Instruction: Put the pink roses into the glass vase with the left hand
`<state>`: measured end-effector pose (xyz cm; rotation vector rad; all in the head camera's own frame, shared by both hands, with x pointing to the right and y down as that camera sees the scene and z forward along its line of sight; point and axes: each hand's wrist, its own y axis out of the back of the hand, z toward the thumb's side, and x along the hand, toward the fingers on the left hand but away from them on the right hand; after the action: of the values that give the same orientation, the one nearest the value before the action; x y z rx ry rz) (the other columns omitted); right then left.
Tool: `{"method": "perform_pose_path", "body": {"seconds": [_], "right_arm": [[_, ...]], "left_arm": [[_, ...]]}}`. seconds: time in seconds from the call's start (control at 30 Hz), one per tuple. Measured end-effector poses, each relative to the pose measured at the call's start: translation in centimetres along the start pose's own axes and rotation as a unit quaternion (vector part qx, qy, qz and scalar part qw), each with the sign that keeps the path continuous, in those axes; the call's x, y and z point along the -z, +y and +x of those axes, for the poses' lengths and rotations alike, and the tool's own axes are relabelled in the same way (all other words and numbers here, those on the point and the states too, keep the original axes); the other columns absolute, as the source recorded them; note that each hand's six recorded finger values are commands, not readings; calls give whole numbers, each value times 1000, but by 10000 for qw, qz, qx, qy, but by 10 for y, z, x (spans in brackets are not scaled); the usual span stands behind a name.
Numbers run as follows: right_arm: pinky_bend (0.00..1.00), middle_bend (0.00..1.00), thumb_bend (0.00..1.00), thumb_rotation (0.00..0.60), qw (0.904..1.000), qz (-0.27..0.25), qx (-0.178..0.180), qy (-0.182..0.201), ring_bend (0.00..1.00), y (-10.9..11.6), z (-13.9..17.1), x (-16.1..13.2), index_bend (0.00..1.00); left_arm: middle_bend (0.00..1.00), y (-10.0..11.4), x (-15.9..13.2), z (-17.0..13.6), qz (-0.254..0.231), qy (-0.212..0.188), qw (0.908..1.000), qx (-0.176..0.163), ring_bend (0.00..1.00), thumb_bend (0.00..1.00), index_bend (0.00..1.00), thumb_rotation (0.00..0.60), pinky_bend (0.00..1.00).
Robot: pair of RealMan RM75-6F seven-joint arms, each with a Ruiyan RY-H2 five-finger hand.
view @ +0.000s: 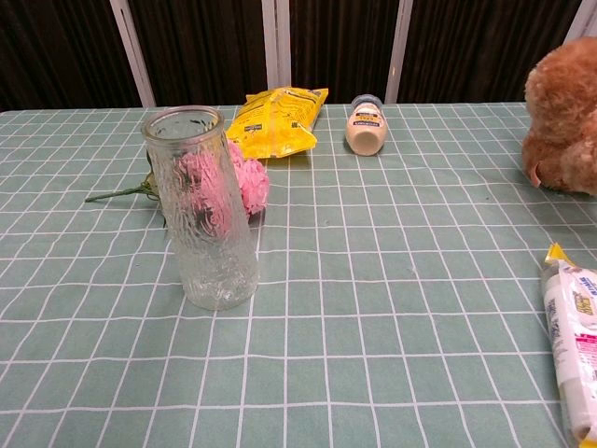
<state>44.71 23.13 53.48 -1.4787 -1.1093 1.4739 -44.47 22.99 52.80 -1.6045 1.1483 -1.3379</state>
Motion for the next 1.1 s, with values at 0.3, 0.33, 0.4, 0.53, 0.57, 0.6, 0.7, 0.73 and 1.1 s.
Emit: {"method": "perform_pose_path", "body": {"seconds": [0.3, 0.33, 0.4, 0.53, 0.57, 0.6, 0.7, 0.73, 1.1], "right_arm": [[0, 105, 171, 600, 10000, -11, -20, 2, 37, 0, 1, 1, 123], [0, 105, 171, 600, 10000, -15, -20, 2, 37, 0, 1, 1, 123], [0, 105, 171, 600, 10000, -35, -1, 2, 37, 1, 1, 1, 123], [0, 105, 170, 600, 10000, -54, 57, -11, 37, 4, 1, 1, 123], [0, 105, 170, 600, 10000, -48, 55, -16, 37, 4, 1, 1, 123], [0, 105, 170, 600, 10000, -38, 47, -24, 37, 3, 1, 1, 123], [0, 105, 171, 600, 10000, -29, -3, -42, 37, 1, 0, 2, 123], [0, 105, 171, 600, 10000, -27, -20, -41, 37, 0, 0, 2, 123], [0, 105, 170, 600, 9999, -65, -97, 18, 37, -3, 0, 0, 123]], "left_arm": [[88, 4, 1, -2, -17, 35, 10000, -62, 0, 387, 168, 600, 0], [88, 4, 1, -3, -16, 28, 10000, -53, 0, 387, 168, 600, 0], [88, 4, 0, -4, -20, 9, 10000, -45, 0, 387, 168, 600, 0], [87, 3, 0, -3, 1, 19, 10000, -36, 0, 388, 167, 600, 0], [87, 3, 1, -3, 8, 29, 10000, -24, 0, 387, 167, 600, 0], [87, 2, 1, -2, 14, 39, 10000, -10, 0, 388, 166, 600, 0], [87, 0, 2, 0, 19, 53, 10000, 27, 0, 385, 163, 600, 0], [87, -1, 2, 0, 10, 56, 10000, 34, 0, 378, 162, 600, 0], [77, -10, 0, 12, 250, -6, 9993, 263, 0, 260, 131, 600, 0]]}}
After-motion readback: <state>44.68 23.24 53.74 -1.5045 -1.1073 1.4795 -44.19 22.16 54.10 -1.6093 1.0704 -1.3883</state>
